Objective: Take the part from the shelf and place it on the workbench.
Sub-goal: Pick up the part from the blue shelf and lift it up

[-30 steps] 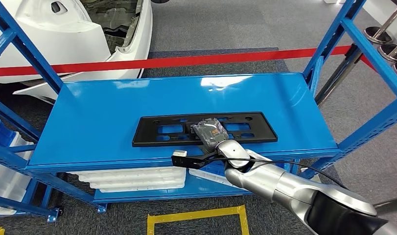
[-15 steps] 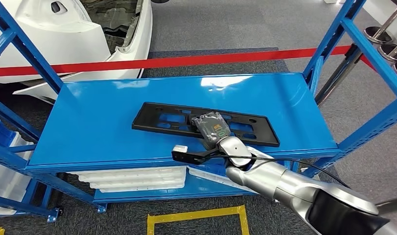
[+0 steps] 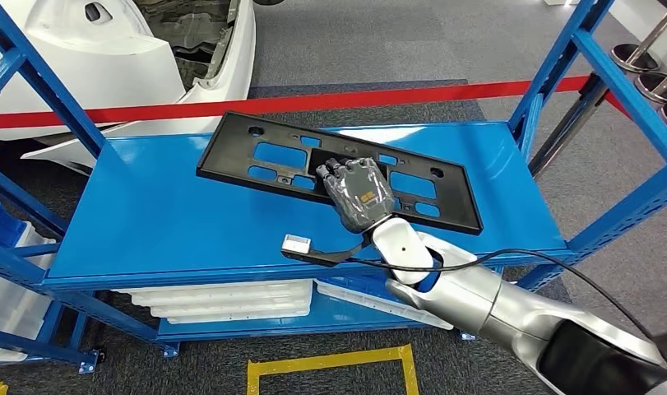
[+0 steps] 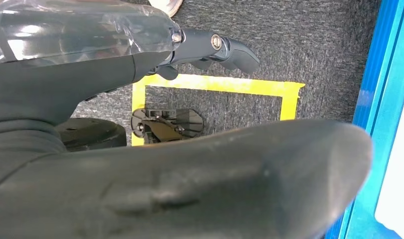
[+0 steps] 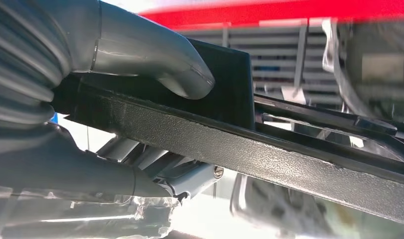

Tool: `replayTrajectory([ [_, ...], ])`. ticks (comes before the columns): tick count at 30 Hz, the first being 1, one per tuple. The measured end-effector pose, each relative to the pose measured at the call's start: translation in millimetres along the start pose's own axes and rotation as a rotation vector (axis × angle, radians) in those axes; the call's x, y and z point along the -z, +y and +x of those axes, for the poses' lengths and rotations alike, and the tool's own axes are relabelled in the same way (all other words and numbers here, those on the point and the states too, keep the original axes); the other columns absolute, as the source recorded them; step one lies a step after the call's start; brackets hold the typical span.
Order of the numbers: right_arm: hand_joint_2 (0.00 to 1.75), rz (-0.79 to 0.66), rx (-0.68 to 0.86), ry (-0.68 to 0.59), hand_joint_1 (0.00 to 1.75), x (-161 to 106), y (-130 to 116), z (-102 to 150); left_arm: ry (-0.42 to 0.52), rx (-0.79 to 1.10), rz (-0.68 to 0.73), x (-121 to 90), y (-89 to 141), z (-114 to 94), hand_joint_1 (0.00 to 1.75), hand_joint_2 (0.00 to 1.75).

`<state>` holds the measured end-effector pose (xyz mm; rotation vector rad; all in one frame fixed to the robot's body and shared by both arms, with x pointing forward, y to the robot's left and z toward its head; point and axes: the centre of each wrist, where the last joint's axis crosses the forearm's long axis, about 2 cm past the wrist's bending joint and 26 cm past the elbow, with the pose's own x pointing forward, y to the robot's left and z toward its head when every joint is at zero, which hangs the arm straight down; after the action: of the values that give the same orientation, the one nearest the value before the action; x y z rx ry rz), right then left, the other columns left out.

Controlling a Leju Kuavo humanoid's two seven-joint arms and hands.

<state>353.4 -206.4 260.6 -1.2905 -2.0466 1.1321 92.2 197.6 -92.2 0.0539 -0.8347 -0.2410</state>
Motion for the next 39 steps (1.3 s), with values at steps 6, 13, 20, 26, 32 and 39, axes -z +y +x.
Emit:
replayTrajectory([
  [6, 1.75, -0.084, -0.074, -0.049, 1.75, 3, -28, 11, 0.0, 0.0, 0.001, 0, 0, 0, 0.0, 0.0],
  [13, 1.75, -0.198, -0.152, -0.077, 1.75, -5, -54, 29, 0.014, -0.001, 0.005, 1, 0, 1, 0.0, 0.0],
  [20, 1.75, -0.216, -0.163, -0.078, 1.75, -7, -56, 32, 0.017, -0.002, 0.006, 1, 0, 1, 0.0, 0.0],
  [26, 1.75, -0.238, -0.176, -0.079, 1.75, -11, -58, 35, 0.02, -0.004, 0.009, 1, 0, 1, 0.0, 0.0],
  [32, 1.75, -0.303, -0.111, -0.104, 1.75, -33, -77, 57, 0.02, -0.005, 0.011, 2, 1, 3, 0.0, 0.0],
  [39, 1.75, -0.33, -0.072, -0.126, 1.75, -41, -101, 74, 0.004, 0.006, 0.004, 5, 1, 6, 0.0, 0.0],
])
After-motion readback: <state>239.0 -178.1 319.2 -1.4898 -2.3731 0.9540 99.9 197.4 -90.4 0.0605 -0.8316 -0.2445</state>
